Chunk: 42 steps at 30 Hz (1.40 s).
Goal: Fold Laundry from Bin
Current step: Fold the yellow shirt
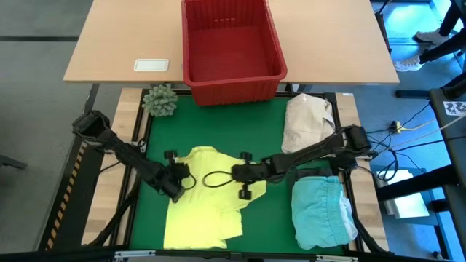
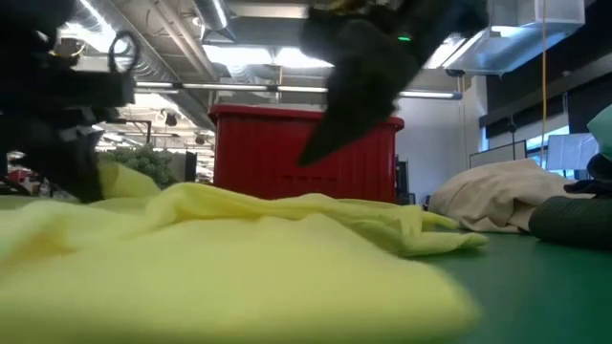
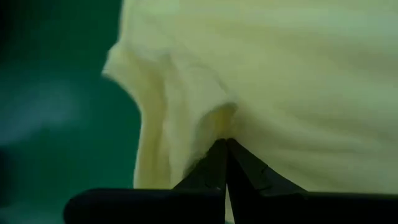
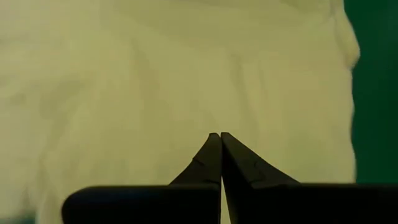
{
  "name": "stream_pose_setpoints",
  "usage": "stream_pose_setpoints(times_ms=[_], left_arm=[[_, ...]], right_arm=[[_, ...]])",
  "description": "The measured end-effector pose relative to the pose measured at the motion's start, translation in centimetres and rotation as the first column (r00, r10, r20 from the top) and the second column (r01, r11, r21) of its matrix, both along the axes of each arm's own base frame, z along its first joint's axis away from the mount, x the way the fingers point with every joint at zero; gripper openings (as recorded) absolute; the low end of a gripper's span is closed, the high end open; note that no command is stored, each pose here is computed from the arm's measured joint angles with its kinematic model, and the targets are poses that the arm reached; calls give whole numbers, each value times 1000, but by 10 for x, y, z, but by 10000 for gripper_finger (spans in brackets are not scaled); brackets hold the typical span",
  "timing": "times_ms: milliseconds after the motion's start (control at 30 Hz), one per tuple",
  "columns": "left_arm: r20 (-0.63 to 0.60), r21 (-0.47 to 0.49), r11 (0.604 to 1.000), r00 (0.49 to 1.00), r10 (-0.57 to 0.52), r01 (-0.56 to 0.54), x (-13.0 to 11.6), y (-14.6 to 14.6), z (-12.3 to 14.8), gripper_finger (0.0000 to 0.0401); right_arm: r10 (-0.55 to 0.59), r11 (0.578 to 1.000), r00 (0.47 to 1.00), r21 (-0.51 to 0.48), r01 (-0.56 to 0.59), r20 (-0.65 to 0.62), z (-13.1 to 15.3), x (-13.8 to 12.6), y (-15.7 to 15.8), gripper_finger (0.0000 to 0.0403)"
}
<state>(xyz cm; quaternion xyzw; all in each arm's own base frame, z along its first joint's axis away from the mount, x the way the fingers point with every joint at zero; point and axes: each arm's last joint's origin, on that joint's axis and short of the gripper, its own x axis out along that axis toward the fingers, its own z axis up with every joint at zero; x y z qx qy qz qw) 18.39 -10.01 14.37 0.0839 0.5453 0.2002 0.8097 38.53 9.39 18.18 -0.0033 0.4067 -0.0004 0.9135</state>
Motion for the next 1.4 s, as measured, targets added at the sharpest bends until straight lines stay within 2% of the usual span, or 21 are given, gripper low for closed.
stream_pose_setpoints(times_ms=[133,300,467,633,800,933,1067,1233,1400], left_arm=[[-33,48,999,999,16,-14,5,16,1,0],[-30,55,998,999,29,-28,10,28,7,0],[9,93,995,999,40,-41,11,40,18,0],[57,156,981,993,107,-115,9,59,30,0],[210,110,980,968,140,-165,14,67,59,0],[348,53,996,936,47,-70,24,57,85,0],[459,7,998,886,-63,68,37,42,95,0],[492,-36,986,861,-126,165,53,24,85,0],[445,-34,981,882,-158,193,65,13,64,0]], right_arm=[[-68,998,998,2,68,-3,-4,-30,-7,0],[-111,994,992,-3,111,-54,-17,-59,-15,0],[-36,999,994,-9,35,-99,-26,-72,-6,0],[74,997,992,-27,-77,-99,-24,-77,12,0],[109,988,991,-97,-117,-82,-15,-88,27,0],[134,970,991,-201,-137,-31,-1,-98,37,0],[149,959,987,-236,-158,-53,-1,-101,37,2],[223,919,969,-308,-245,-104,-5,-101,36,31],[344,840,924,-383,-383,-170,-6,-103,37,103]])
